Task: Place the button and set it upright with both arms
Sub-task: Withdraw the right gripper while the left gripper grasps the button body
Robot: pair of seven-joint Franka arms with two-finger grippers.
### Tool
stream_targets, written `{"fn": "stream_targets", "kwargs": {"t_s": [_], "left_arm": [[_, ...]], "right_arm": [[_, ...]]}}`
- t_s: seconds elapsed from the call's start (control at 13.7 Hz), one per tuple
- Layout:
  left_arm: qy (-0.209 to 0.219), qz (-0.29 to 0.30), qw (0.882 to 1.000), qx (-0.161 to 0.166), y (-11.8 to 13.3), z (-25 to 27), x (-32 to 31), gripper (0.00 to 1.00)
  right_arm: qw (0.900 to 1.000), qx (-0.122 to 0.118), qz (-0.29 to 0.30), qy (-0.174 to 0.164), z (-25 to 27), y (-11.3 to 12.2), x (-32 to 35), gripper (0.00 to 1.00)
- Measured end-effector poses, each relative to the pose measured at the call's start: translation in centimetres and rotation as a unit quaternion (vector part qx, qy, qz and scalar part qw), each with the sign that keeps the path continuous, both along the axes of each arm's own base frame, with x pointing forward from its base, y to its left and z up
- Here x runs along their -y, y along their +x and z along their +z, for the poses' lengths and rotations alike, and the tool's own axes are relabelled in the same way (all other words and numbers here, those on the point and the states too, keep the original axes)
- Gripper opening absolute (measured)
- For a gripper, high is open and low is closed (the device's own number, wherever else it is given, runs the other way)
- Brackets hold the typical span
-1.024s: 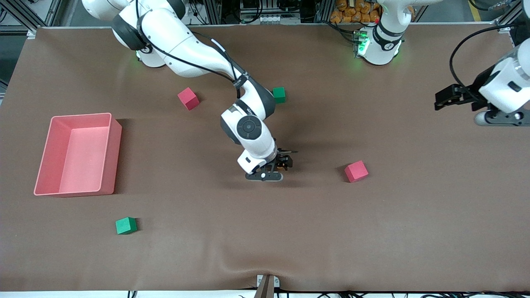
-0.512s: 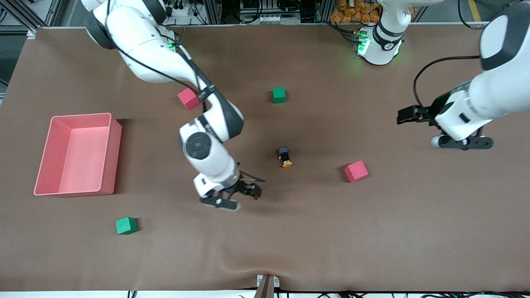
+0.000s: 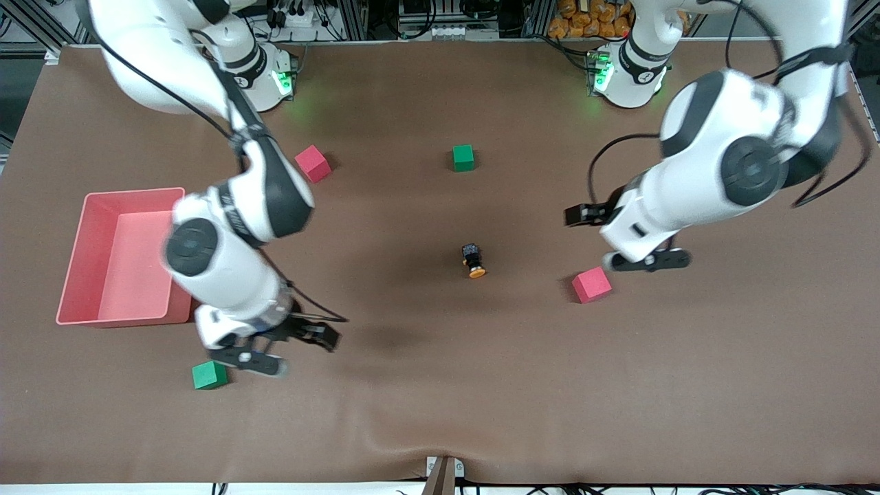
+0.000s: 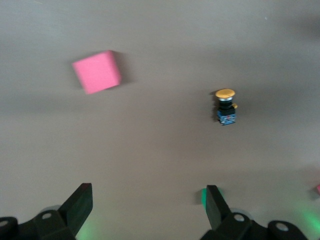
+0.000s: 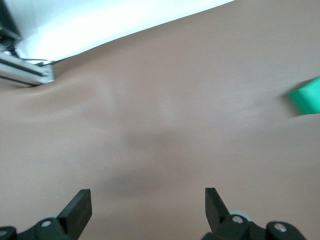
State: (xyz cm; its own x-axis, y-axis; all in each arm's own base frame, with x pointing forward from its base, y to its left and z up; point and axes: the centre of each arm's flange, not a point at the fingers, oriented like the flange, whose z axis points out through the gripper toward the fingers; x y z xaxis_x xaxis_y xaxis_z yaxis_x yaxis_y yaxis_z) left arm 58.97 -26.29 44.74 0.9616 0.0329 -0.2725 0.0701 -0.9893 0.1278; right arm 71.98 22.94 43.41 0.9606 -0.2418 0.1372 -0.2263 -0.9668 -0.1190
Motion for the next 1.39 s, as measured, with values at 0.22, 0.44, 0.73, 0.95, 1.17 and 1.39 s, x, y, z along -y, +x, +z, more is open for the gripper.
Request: {"fn": "stream_targets", "kwargs": {"t_s": [0.22, 0.44, 0.73, 0.95, 1.17, 1.39], "left_arm": [[-0.003, -0.006, 1.000, -0.029, -0.1, -6.5, 4.3, 1.00], [-0.009, 0.007, 0.998, -0.054, -0.4, -11.9, 7.3, 1.00], [-0.049, 0.037, 0.994, -0.089, -0.7, -16.6, 9.6, 1.00], [-0.074, 0.054, 0.991, -0.093, -0.9, -18.3, 11.7, 1.00], [-0.092, 0.070, 0.989, -0.096, -0.8, -21.1, 13.7, 1.00], [-0.092, 0.077, 0.988, -0.095, -0.7, -24.0, 14.3, 1.00]], "right_arm": [[0.999, -0.035, -0.009, -0.005, 6.0, -1.1, 7.6, 1.00], [0.999, -0.046, 0.006, -0.010, 12.4, -3.8, 12.1, 1.00], [0.998, -0.050, 0.004, -0.036, 17.9, -8.3, 12.6, 1.00], [0.997, -0.048, 0.012, -0.061, 19.9, -11.8, 13.9, 1.00], [0.995, -0.050, 0.049, -0.071, 20.1, -14.5, 15.8, 1.00], [0.994, -0.043, 0.069, -0.070, 19.8, -16.9, 17.6, 1.00]]}}
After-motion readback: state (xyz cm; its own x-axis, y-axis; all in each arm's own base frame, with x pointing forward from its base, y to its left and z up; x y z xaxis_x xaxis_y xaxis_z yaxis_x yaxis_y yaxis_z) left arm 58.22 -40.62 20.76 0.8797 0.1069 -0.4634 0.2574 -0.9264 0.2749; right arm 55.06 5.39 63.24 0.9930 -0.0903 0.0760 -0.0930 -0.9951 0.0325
